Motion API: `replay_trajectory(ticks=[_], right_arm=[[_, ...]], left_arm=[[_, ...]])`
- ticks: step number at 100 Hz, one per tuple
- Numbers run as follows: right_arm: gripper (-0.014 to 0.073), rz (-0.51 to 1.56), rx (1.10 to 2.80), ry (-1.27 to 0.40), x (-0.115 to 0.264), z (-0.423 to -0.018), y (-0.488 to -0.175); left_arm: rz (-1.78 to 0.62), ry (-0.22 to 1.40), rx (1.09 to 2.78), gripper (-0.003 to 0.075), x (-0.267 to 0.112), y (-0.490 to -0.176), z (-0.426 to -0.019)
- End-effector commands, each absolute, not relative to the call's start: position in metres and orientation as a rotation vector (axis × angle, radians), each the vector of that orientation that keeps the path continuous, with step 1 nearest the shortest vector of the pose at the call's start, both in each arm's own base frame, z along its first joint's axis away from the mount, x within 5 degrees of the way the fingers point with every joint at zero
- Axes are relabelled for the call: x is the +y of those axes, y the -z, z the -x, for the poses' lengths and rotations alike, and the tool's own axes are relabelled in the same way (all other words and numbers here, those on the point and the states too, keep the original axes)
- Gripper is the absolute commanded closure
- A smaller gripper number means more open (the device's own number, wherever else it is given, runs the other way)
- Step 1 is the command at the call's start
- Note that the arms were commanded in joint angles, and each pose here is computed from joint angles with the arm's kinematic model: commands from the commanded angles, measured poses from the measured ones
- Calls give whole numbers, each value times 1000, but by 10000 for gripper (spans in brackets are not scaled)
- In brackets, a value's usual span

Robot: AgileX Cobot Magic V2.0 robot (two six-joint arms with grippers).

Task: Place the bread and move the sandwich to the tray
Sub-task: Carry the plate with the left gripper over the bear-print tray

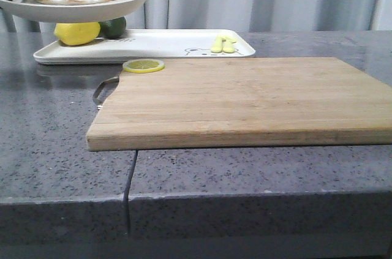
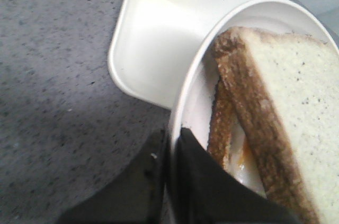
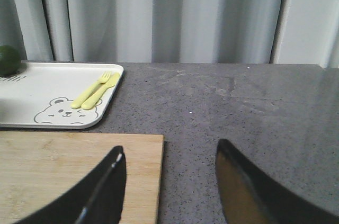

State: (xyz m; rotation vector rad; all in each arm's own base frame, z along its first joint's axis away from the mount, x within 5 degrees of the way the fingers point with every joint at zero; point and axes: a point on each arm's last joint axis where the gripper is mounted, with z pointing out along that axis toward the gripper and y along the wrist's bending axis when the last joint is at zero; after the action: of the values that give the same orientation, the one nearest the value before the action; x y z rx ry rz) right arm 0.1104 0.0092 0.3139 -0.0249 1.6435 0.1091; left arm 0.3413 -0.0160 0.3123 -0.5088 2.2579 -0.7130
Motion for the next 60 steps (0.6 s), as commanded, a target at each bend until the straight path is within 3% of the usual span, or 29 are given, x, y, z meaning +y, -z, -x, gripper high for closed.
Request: replay_trajectory(ticks=[1,60], right_arm=[[200,13,1529,-85,7,-110,-331],[200,12,1520,-84,7,-110,-332]], left_arm=[[496,783,2127,739,-25,-345,-355],[276,911,2209,740,-56,-341,-461]])
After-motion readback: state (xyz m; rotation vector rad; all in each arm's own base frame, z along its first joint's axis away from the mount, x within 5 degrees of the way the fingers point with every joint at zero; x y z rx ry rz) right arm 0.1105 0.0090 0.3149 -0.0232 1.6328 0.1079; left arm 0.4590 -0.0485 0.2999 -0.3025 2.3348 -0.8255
